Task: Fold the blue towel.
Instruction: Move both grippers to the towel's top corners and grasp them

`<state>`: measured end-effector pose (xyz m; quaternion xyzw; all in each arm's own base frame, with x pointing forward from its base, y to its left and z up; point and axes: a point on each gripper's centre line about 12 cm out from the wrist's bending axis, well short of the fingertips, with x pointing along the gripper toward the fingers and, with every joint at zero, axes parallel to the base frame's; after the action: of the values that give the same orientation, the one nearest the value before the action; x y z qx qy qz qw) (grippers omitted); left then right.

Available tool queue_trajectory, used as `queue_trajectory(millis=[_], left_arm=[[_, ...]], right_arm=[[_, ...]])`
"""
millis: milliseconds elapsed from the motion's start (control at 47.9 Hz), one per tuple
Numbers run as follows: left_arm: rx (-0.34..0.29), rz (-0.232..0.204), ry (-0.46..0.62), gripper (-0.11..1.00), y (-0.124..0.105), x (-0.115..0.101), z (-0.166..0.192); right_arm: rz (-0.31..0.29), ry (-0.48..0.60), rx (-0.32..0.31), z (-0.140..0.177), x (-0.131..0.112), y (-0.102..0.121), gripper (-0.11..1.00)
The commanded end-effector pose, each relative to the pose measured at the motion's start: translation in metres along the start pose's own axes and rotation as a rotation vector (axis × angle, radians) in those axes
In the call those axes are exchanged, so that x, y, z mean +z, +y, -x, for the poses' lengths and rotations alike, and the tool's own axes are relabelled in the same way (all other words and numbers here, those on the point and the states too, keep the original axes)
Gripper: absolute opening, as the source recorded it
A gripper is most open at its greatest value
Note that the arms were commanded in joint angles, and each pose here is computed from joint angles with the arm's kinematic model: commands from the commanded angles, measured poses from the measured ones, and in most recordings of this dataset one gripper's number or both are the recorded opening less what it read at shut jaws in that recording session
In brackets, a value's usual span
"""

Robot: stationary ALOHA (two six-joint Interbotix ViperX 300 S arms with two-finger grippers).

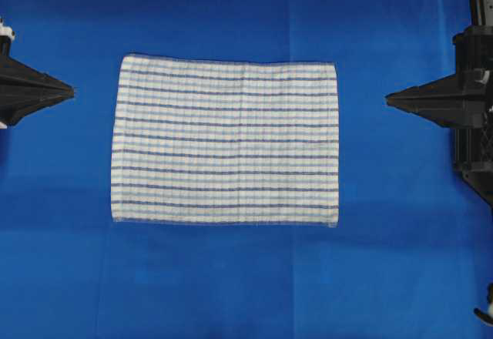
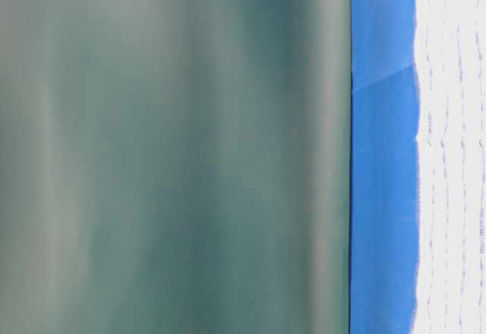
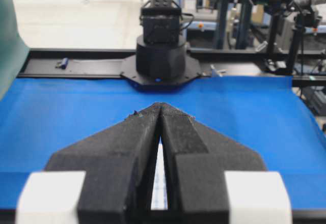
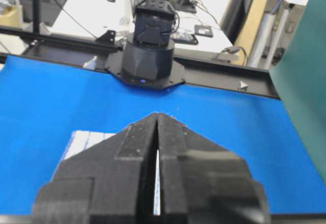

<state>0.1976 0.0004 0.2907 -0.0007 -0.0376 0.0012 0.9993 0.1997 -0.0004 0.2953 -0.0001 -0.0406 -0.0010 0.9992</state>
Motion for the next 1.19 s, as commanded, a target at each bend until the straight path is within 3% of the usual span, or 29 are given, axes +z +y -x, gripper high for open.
queue_trajectory(millis=[0, 251, 585, 690, 815, 878, 940, 1170], left_arm=[[0.011, 0.035, 0.011, 0.00, 0.001, 0.003, -0.003], [0.045, 0.017, 0.064, 0.00, 0.008, -0.008, -0.006], [0.209, 0.039, 0.299, 0.02, 0.044, -0.056, -0.015], [0.237, 0.049, 0.371, 0.20, 0.052, -0.074, -0.019], [0.285, 0.073, 0.448, 0.56, 0.064, -0.094, -0.023], [0.319, 0.092, 0.496, 0.72, 0.072, -0.107, -0.024], [0.346, 0.104, 0.533, 0.79, 0.080, -0.119, -0.026], [0.408, 0.131, 0.629, 0.77, 0.100, -0.159, -0.033]], right_arm=[[0.000, -0.014, -0.022, -0.003, 0.006, -0.004, 0.18], [-0.023, 0.150, -0.136, -0.013, -0.014, -0.029, 0.18], [-0.125, 0.390, -0.322, -0.021, -0.067, -0.070, 0.19], [-0.139, 0.450, -0.352, -0.024, -0.082, -0.079, 0.38], [-0.159, 0.526, -0.393, -0.026, -0.104, -0.089, 0.75], [-0.166, 0.545, -0.411, -0.026, -0.113, -0.095, 0.87], [-0.174, 0.560, -0.431, -0.026, -0.121, -0.100, 0.88], [-0.209, 0.619, -0.476, -0.029, -0.160, -0.110, 0.86]])
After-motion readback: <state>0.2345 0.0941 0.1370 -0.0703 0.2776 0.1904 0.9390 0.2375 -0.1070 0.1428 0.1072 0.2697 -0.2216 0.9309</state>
